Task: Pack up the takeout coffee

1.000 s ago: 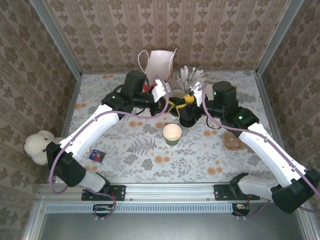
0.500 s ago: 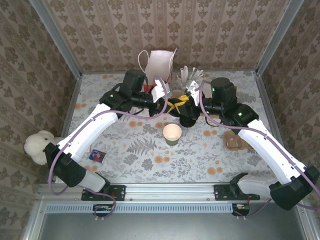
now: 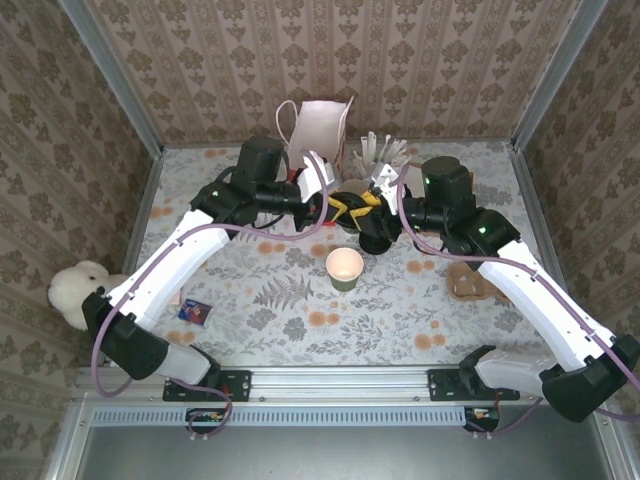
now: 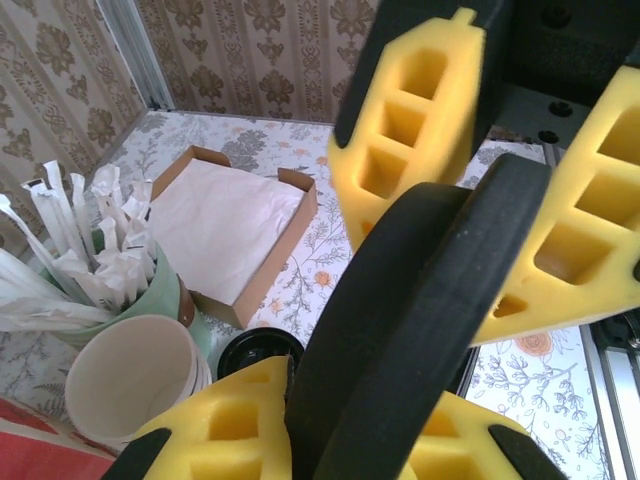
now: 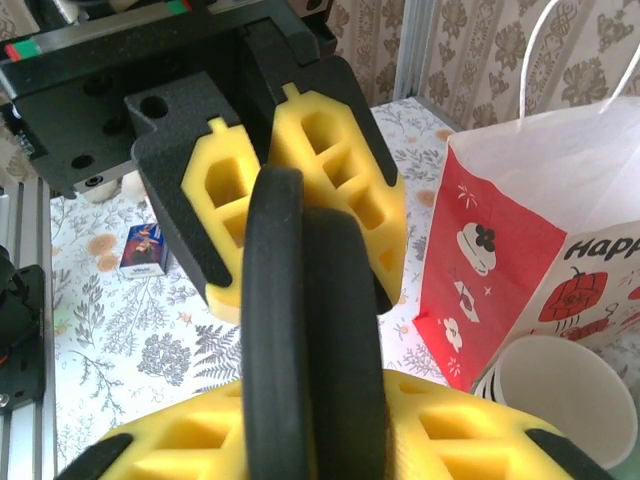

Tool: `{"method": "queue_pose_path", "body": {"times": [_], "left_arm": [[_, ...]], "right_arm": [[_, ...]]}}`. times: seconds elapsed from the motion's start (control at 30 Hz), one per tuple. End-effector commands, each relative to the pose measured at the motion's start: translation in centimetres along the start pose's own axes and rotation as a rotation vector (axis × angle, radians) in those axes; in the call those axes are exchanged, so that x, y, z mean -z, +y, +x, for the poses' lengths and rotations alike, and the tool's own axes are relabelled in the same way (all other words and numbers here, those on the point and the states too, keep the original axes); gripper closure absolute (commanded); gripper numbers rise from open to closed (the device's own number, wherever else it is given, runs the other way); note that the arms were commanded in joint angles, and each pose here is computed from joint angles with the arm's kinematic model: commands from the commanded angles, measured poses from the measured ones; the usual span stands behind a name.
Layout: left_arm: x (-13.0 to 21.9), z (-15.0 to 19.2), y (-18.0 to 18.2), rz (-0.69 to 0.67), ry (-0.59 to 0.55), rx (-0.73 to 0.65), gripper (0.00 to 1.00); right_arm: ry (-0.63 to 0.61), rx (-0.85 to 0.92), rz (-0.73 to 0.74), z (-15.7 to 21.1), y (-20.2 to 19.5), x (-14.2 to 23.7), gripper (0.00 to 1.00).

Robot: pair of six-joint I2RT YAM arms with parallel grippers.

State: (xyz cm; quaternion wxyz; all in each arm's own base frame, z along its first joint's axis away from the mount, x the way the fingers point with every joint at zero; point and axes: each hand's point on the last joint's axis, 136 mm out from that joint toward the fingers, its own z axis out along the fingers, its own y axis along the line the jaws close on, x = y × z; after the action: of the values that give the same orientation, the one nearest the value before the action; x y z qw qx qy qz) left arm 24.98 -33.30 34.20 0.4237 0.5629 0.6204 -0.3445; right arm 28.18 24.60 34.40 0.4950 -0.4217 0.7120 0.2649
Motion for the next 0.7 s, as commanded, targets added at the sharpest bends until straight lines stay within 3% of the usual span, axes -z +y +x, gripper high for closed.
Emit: {"method": "queue_pose_path", "body": {"times": [0.0,0.67], "left_arm": [[1.1,-1.1,-1.1,0.030,-0.047,-0.012,0.97],[0.9,-1.1,-1.6,0.076,-0.030,-0.019,0.94]], "right_arm": [[-0.014,0.011,0.031,-0.7,-0.5,0.5,0.74],[-0.082,-0.021,-0.056,-2.5,0.6,-0.6,0.84]]}}
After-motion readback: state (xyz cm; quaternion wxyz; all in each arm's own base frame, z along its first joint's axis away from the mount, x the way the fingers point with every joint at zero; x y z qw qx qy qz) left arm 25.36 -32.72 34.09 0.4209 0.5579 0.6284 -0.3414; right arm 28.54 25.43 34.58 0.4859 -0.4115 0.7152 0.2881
